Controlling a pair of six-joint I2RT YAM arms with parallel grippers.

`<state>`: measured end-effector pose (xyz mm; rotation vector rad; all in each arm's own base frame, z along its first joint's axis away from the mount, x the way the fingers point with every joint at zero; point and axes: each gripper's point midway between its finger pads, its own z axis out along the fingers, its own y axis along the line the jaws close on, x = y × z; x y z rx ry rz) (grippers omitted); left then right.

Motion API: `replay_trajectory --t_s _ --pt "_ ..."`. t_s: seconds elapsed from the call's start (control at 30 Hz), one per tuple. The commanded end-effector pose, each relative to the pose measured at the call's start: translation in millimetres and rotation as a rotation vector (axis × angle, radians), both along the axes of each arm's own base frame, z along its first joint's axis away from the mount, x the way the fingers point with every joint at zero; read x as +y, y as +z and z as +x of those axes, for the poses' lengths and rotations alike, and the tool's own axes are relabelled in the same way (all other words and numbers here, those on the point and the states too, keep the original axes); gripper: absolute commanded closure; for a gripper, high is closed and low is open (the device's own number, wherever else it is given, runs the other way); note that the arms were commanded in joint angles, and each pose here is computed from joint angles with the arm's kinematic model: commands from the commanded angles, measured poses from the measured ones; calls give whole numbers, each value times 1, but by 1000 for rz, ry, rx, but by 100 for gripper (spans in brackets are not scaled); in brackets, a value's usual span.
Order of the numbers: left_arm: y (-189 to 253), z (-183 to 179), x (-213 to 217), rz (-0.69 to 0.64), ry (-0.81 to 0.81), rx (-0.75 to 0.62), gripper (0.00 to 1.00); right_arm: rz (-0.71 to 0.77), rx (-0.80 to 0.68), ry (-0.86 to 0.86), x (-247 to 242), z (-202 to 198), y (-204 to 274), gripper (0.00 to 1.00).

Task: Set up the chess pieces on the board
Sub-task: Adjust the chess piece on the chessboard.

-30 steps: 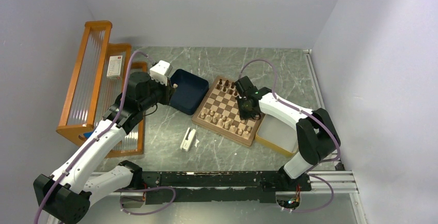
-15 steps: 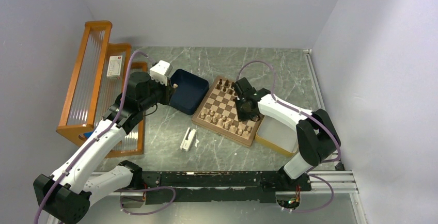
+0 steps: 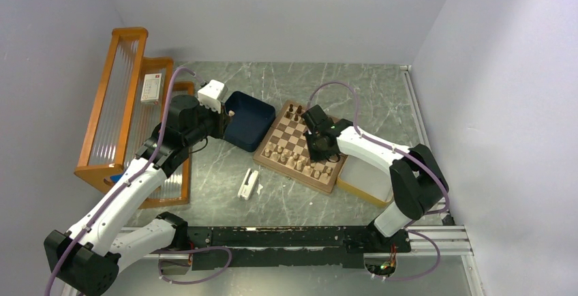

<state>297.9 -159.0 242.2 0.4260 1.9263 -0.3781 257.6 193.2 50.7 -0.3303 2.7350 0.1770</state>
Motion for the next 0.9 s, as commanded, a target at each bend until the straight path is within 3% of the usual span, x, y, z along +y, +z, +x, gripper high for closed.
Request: replay_trajectory --t_s 0.0,0.53,0.87 --pt "6 -2 -5 -10 -30 -31 95 -5 -7 -11 4 4 -3 86" --pt "7 -2 -6 -13 -36 -32 95 10 -19 -16 9 7 -1 87" --pt "8 -2 -5 -11 -34 -38 95 6 -13 -18 10 6 -2 82"
